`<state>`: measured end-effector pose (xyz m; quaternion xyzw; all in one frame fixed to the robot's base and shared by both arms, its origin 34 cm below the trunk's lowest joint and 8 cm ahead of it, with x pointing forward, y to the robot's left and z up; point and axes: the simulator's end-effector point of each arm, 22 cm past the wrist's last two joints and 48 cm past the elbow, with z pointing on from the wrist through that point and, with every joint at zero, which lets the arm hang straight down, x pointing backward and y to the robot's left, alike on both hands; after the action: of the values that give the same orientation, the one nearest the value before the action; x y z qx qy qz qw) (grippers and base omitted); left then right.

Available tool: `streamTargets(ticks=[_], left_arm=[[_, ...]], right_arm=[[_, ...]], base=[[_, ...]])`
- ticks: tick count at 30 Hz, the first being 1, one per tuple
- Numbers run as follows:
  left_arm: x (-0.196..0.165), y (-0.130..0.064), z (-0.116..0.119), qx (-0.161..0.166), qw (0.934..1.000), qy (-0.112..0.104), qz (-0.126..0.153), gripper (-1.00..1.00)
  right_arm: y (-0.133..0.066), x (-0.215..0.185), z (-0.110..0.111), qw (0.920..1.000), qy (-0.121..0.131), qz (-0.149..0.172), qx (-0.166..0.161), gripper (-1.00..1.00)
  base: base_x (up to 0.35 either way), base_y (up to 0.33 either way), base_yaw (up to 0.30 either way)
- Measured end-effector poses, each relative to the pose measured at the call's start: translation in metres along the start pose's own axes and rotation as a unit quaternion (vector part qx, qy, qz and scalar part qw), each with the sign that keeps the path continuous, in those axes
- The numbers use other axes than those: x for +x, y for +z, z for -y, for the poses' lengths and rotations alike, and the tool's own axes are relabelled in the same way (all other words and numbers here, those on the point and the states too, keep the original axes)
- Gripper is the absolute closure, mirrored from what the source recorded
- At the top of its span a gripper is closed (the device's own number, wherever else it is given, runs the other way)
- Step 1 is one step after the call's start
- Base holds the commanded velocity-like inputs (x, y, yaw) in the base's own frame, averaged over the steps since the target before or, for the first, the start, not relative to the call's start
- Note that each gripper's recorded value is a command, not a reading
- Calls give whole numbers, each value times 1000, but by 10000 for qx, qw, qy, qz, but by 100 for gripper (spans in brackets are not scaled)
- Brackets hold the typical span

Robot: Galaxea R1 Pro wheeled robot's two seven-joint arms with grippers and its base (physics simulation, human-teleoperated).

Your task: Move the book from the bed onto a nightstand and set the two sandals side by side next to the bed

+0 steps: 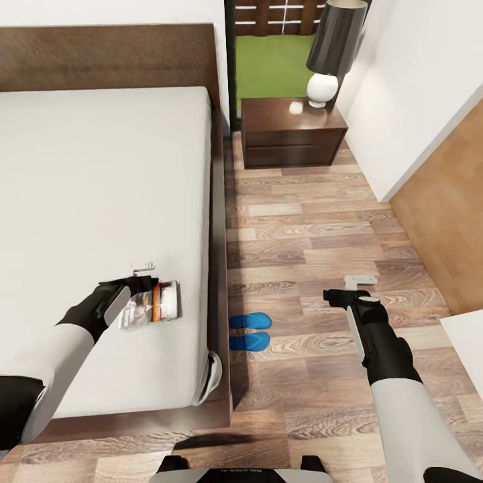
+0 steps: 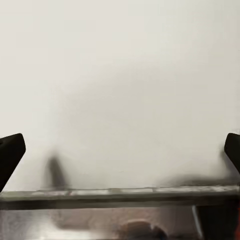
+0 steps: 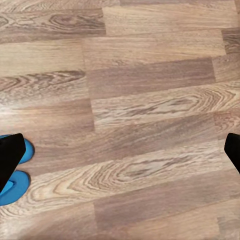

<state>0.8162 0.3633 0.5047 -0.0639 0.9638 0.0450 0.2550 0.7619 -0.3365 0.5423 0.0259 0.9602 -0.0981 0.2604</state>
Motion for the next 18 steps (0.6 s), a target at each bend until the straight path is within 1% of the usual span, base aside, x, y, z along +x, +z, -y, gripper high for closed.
streamTargets(ticks=[3,15,18], left_arm=[[2,3,1,23,10000,-30,8,-100],[2,3,1,26,10000,-35,21,-100],[-1,5,1,13,10000,-21,61,-100]], right_arm=[[3,2,-1,10000,1,6,0,-100],[3,3,-1,10000,3,15,-1,-100],[6,4,-1,10000,-1,0,0,-100]], base=[[0,0,0],[-1,0,0],[-152,0,0]])
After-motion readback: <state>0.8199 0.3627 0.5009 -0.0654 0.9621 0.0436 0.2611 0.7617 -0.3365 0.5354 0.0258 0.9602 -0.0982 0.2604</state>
